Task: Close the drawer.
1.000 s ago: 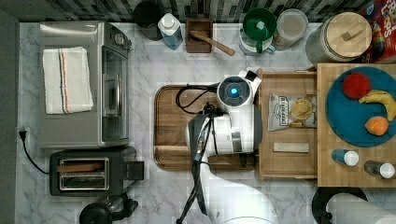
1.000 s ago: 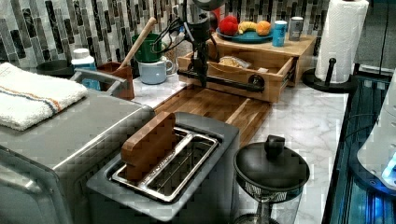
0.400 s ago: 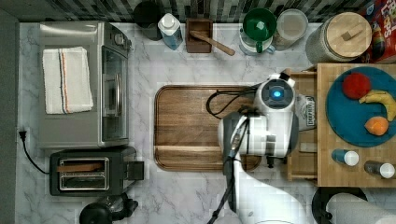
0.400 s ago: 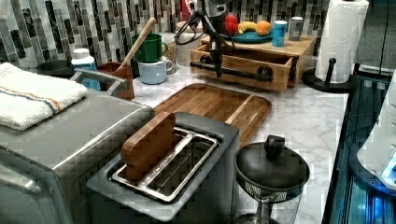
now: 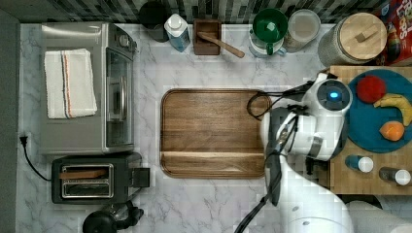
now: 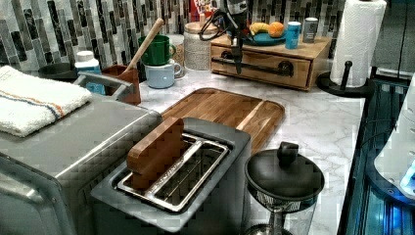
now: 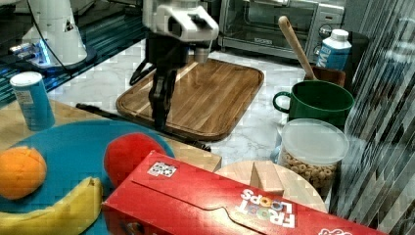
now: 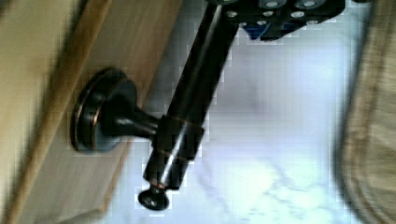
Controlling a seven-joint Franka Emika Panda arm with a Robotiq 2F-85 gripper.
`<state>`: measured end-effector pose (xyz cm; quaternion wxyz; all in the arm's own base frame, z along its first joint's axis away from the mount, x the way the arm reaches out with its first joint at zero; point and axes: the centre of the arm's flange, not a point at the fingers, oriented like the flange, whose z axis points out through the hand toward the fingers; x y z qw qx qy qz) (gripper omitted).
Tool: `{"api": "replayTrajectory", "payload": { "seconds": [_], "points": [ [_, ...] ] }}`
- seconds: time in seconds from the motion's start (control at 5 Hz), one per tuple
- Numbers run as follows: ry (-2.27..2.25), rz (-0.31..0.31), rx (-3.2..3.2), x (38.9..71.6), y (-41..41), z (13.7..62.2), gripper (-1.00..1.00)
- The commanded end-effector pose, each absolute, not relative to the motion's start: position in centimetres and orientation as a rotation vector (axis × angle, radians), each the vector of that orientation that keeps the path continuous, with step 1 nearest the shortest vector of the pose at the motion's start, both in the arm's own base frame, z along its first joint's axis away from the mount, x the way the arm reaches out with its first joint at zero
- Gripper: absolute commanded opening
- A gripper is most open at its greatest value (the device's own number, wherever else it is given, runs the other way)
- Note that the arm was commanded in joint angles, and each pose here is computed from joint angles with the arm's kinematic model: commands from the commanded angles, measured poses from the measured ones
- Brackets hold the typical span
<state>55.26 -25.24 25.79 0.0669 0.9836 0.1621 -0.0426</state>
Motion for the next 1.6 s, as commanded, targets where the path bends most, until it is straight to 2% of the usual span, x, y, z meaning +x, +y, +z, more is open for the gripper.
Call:
{"api": "replayTrajectory", "payload": {
  "seconds": [0.2,0.4,1.6],
  "points": [
    [0.214,-0.039,2.869,53.7,-41.3,35.9,-1.00],
    [0.070,0.022,2.881,51.6,-39.3,37.0,-1.00],
    [0.069,0.021,2.881,51.5,-39.4,37.0,-1.00]
  ]
}}
